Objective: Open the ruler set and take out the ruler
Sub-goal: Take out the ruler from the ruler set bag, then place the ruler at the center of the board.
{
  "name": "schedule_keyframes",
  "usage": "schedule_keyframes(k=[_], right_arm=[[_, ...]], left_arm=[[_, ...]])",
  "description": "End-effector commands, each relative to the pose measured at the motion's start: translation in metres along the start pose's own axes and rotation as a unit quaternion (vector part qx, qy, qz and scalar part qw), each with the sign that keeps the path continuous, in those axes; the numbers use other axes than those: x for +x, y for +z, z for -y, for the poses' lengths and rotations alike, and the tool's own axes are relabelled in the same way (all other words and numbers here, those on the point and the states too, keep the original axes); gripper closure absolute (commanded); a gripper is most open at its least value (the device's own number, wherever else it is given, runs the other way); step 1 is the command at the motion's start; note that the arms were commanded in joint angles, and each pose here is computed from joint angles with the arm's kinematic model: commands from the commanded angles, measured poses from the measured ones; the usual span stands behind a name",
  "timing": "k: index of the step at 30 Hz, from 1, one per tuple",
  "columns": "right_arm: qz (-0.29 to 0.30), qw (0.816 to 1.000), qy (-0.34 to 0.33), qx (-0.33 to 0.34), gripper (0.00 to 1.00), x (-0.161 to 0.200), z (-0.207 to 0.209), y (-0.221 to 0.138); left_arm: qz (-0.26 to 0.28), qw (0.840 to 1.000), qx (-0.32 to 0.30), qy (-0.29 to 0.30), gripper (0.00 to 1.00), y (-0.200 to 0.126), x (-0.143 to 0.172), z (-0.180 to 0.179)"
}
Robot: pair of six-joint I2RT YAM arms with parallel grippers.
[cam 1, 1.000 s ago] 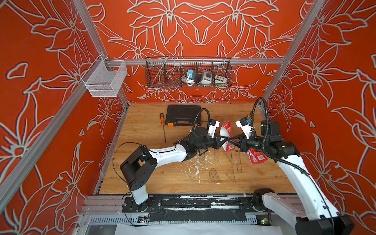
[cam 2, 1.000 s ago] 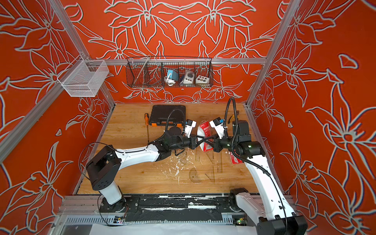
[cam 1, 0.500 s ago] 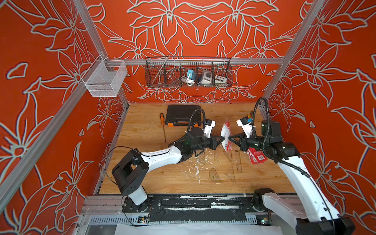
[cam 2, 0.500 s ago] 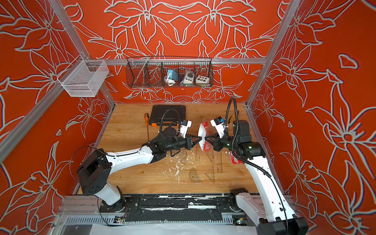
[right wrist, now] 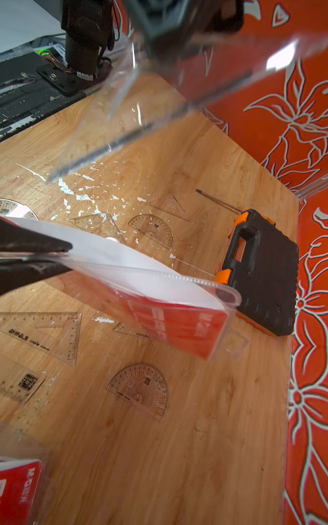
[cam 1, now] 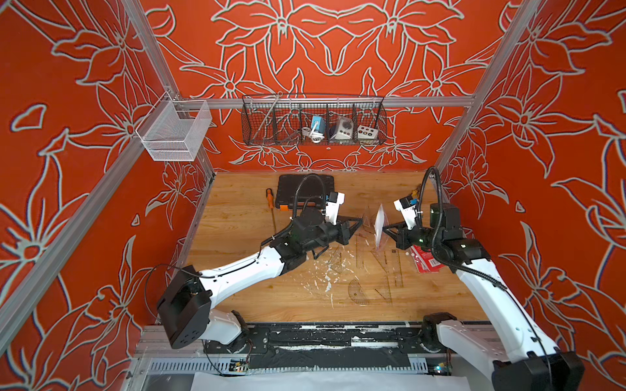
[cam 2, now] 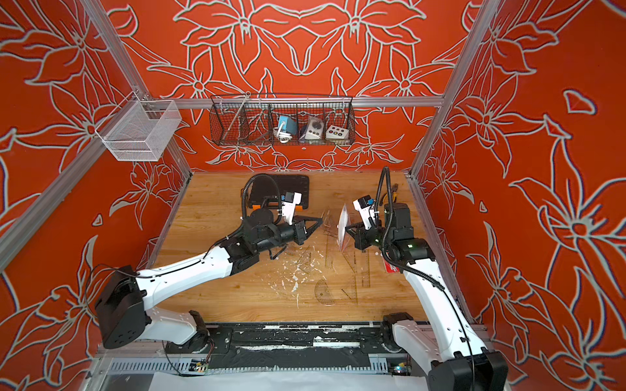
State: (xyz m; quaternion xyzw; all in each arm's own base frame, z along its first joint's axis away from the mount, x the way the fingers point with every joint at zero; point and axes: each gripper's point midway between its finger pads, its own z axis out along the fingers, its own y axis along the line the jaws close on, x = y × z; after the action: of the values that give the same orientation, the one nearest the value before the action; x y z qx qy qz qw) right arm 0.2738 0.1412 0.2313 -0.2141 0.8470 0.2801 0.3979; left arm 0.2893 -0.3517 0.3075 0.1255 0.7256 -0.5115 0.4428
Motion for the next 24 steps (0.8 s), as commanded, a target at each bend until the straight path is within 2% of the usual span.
schedule_keyframes(k=[1, 5, 12, 19, 24], right_arm=[[0.013, 1.000, -0.005, 0.018, 1.00, -0.005, 0.008, 0.003], [0.012, 1.000, -0.005, 0.017, 1.00, -0.004, 0.009, 0.006], [0.017, 1.000, -0.009, 0.009, 1.00, -0.005, 0.005, 0.004], [0.020, 1.000, -0.010, 0.005, 1.00, -0.006, 0.002, 0.002], [0.022, 1.000, -0.011, 0.007, 1.00, -0.007, 0.001, 0.000]], left_arm=[[0.005, 1.000, -0.016, 0.002, 1.00, -0.023, -0.005, -0.008], [-0.001, 1.000, -0.025, -0.016, 1.00, -0.055, 0.004, -0.018], [-0.038, 0.995, -0.050, -0.083, 1.00, -0.105, 0.072, -0.059], [-0.076, 0.982, -0.042, -0.168, 1.00, -0.124, 0.142, -0.092], [-0.097, 0.975, -0.040, -0.196, 1.00, -0.132, 0.167, -0.101]])
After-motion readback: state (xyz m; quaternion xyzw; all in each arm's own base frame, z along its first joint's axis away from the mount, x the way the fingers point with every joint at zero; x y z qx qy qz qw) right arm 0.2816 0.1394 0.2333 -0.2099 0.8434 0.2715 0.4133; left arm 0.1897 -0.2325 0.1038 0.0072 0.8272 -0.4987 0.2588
